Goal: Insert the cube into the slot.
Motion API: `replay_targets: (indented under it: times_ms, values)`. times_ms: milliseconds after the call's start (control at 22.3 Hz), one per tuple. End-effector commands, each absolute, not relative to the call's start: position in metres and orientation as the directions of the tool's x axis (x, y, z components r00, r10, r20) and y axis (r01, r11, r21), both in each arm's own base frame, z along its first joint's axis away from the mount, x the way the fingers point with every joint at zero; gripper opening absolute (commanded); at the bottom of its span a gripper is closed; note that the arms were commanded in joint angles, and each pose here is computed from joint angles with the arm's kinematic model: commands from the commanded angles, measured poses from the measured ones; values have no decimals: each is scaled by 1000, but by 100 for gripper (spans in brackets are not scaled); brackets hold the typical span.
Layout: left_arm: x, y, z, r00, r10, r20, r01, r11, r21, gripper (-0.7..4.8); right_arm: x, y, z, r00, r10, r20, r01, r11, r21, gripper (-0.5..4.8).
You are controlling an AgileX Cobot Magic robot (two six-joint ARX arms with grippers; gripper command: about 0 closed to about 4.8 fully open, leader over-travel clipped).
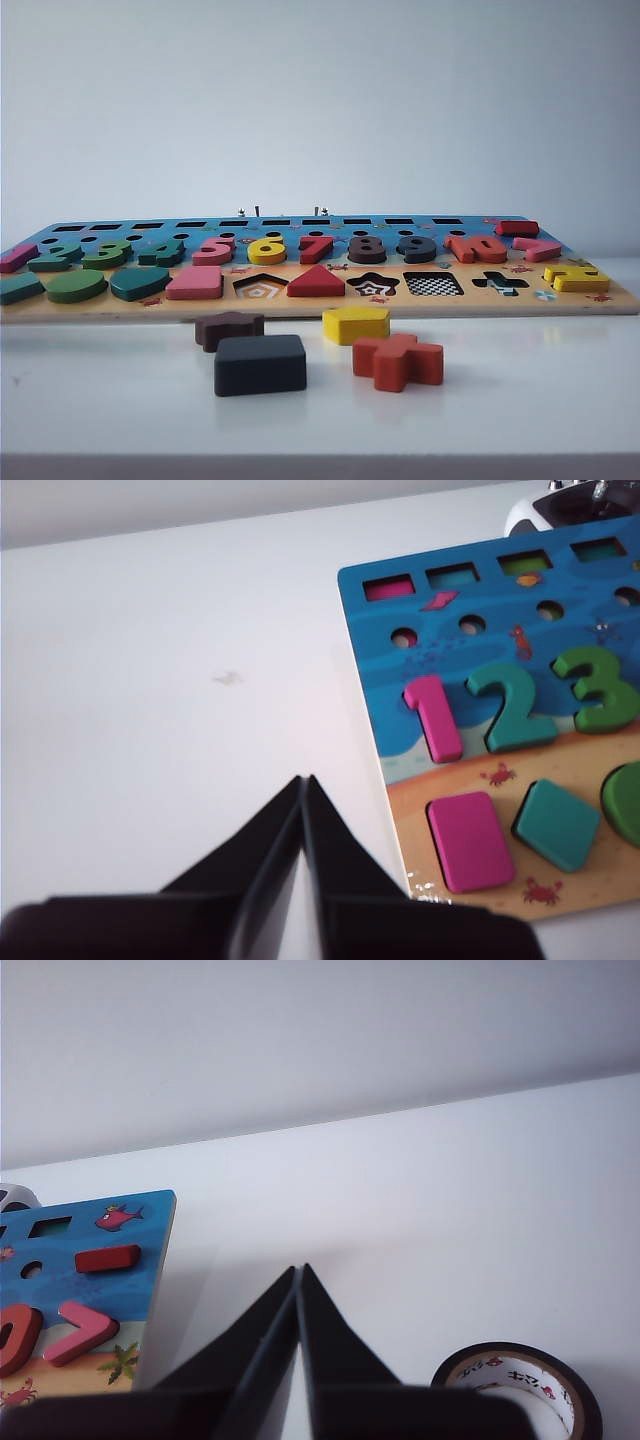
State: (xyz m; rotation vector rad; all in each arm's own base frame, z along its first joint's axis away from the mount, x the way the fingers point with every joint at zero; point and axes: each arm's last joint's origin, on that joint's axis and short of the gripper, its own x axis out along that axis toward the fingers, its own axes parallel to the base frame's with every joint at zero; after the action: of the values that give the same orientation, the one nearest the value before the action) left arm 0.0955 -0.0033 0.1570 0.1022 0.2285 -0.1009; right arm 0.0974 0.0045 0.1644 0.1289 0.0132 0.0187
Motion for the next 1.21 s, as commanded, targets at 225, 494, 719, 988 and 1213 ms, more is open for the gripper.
replay_targets:
  times_ms: [225,494,719,988,1213]
  values:
    - [103,-8,202,948,-149,-281,177,981,77,17,97,4,165,1000,15,-3,-15,992,126,-4]
    - [115,-15,231,902,-266,-341,304,950,64,17,97,4,165,1000,15,-3,-15,992,126,-4]
    - [128,-28,256,791,-444,-422,482,876,-18,17,97,4,165,1000,16,-4,-15,992,127,-4]
    - [138,-51,274,635,-591,-497,647,759,-76,17,97,6,166,1000,30,-3,-29,990,135,-4]
    - [134,-69,275,489,-636,-597,720,680,-135,17,95,13,171,994,110,-12,-108,985,138,-3]
